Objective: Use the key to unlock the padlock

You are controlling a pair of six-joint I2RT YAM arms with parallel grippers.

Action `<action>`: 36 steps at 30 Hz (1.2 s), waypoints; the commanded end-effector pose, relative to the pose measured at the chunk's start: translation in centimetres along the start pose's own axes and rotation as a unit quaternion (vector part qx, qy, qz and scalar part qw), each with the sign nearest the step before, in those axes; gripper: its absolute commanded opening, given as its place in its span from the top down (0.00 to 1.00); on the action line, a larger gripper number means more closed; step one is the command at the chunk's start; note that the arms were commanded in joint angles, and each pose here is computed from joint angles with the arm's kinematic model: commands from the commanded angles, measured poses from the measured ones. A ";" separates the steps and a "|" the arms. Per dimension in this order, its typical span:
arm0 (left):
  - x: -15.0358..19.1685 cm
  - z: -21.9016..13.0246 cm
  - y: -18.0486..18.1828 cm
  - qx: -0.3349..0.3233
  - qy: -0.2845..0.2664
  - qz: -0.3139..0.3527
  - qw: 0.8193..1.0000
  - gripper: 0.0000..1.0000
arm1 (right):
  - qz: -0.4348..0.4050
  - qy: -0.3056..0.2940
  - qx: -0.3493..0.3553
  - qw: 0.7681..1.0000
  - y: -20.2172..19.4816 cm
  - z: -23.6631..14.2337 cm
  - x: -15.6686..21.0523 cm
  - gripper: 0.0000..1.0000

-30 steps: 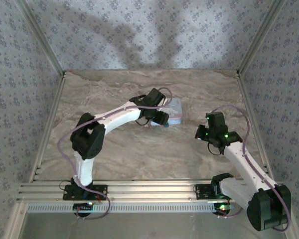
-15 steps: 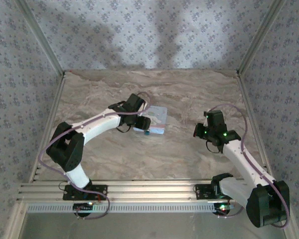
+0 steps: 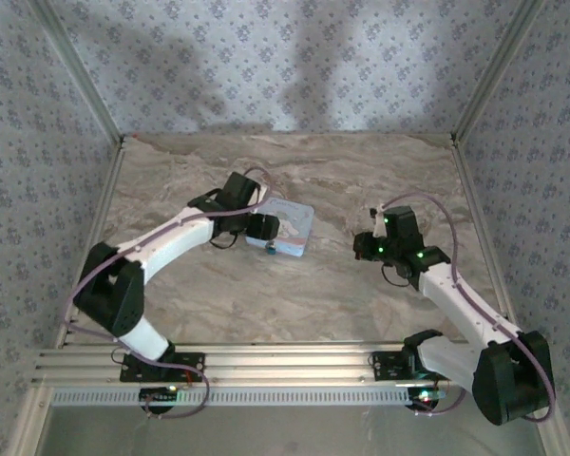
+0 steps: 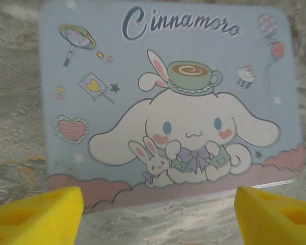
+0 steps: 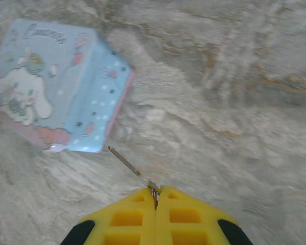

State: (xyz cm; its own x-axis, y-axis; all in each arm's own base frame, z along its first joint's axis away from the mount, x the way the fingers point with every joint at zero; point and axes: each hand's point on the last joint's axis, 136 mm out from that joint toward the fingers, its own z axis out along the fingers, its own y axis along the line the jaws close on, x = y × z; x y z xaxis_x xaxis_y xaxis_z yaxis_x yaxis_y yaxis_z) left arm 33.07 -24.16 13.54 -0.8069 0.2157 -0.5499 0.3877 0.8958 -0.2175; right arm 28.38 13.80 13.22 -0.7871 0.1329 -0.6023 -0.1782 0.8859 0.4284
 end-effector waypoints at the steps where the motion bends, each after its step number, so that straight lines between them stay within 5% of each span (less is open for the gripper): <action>1: -2.2 -3.4 -0.8 0.035 -0.085 0.003 0.996 0.17 | -0.038 -0.024 -0.060 0.997 3.1 0.3 -1.5 1.00; 11: 0.5 -8.5 1.5 0.079 -0.276 -0.052 0.957 0.02 | -0.072 -0.026 -0.171 0.982 9.3 3.5 -3.4 1.00; 24: 4.5 -5.0 1.4 0.148 -0.183 -0.100 0.967 0.03 | -0.075 0.028 -0.179 0.981 12.4 10.4 -4.1 1.00; 36: 5.5 -0.7 0.1 0.181 -0.124 -0.093 0.971 0.19 | -0.038 0.080 -0.146 0.985 10.3 13.3 -1.1 1.00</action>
State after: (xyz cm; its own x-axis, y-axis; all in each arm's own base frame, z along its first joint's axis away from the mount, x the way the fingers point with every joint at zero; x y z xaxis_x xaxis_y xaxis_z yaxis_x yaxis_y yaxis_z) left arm 27.94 -21.46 10.09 -0.7828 -0.0966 -0.6147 0.3585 0.7374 -0.5725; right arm 35.59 28.77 10.27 -0.8176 -0.0226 -0.5754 -0.4206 0.7059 0.5699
